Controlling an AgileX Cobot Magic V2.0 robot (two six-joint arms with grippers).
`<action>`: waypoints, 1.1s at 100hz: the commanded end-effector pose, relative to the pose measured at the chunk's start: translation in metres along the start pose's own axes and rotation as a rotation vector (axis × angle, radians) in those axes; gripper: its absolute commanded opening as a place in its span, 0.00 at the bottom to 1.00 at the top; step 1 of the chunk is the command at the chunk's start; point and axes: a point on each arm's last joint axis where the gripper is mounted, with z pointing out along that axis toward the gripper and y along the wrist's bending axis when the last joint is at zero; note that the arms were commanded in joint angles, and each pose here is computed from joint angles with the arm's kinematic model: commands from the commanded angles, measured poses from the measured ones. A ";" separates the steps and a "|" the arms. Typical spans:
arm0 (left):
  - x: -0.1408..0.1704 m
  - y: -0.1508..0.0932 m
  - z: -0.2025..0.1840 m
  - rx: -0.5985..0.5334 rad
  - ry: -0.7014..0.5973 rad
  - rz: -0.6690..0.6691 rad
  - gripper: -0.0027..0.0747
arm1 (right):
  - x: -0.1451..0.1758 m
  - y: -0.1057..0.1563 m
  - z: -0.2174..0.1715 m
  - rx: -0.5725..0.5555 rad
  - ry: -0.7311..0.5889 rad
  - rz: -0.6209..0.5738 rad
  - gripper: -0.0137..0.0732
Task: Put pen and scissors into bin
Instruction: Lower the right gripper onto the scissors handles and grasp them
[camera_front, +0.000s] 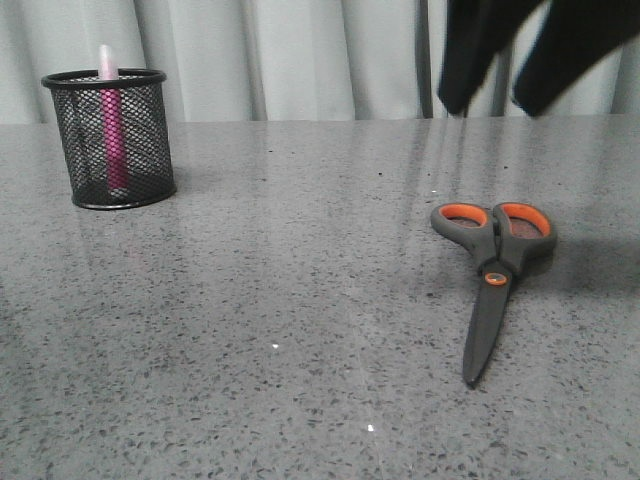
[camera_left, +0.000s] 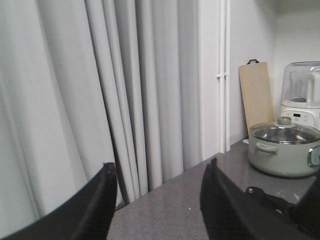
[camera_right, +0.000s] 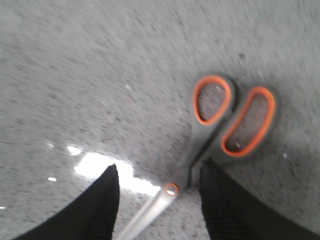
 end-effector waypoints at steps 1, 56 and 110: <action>-0.008 -0.005 -0.006 0.012 -0.050 -0.011 0.48 | -0.006 -0.003 -0.012 0.035 -0.042 0.031 0.56; -0.009 -0.021 -0.009 0.140 -0.067 -0.037 0.48 | -0.001 0.003 0.046 0.049 0.120 0.236 0.67; -0.011 -0.024 -0.015 0.153 -0.080 -0.032 0.48 | 0.004 0.003 0.095 0.119 0.254 0.248 0.53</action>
